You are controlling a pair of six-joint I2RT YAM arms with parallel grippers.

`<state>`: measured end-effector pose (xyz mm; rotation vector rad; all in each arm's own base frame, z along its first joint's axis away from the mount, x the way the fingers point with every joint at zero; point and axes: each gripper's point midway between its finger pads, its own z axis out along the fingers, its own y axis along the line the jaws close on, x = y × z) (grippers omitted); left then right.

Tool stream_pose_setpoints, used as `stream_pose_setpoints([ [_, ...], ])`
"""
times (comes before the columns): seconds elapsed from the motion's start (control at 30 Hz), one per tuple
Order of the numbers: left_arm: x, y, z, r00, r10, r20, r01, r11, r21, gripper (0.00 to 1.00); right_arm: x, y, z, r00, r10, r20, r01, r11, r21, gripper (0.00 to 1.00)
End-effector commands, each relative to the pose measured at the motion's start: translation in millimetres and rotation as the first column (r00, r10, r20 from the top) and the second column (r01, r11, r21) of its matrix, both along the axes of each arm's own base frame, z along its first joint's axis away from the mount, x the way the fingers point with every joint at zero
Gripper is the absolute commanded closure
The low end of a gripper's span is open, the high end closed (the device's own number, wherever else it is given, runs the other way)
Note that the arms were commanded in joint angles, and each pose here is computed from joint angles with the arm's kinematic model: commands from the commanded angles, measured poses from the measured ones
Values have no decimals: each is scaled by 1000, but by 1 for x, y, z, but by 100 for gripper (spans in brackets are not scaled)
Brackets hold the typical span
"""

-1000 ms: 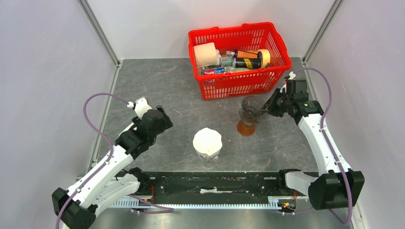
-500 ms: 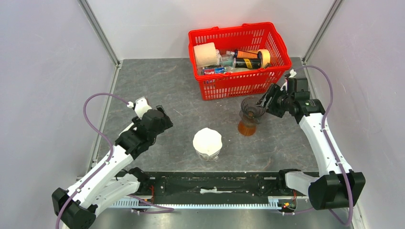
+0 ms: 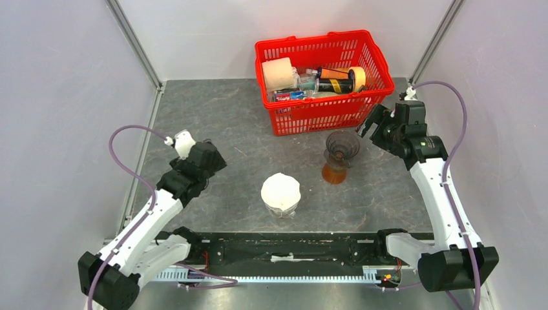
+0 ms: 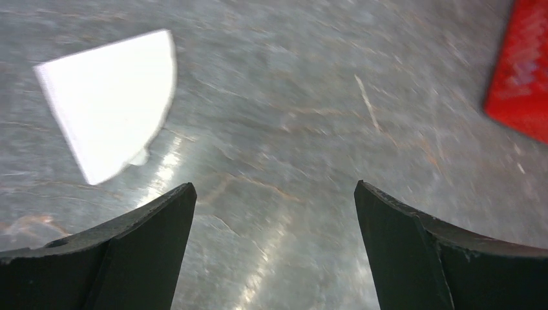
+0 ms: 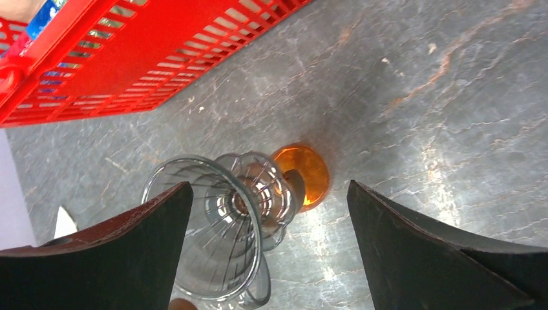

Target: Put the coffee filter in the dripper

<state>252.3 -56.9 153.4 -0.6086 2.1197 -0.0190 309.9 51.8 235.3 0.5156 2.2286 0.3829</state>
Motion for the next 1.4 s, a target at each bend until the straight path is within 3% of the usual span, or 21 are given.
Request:
stream_pose_setpoints([
  [0.0,11,40,-6,981,193,-29,-194,980,-32,0,10,-17,24,994,-60,92,65,997,-52,3],
  [0.13,22,75,-32,941,326,-93,-333,940,-77,0,6,-8,25,996,-11,94,13,1000,-29,3],
  [0.27,10,129,-75,830,501,-247,-531,845,-69,0,2,-6,28,994,3,109,0,1000,-26,3],
  [0.47,2,157,-115,764,548,-339,-598,799,-56,0,-2,-1,31,991,32,129,-30,999,-14,3],
  [0.6,11,157,-130,776,513,-367,-575,815,-77,0,-1,10,29,989,79,122,-82,996,23,3],
  [0.97,17,139,-159,787,376,-489,-488,864,-122,26,-7,12,24,987,102,121,-106,994,21,3],
  [1.27,26,130,-158,825,303,-477,-426,889,-170,55,-8,9,23,988,95,122,-97,995,8,3],
  [1.37,33,123,-157,846,257,-466,-390,896,-214,71,-8,8,23,988,90,122,-91,996,1,3],
])
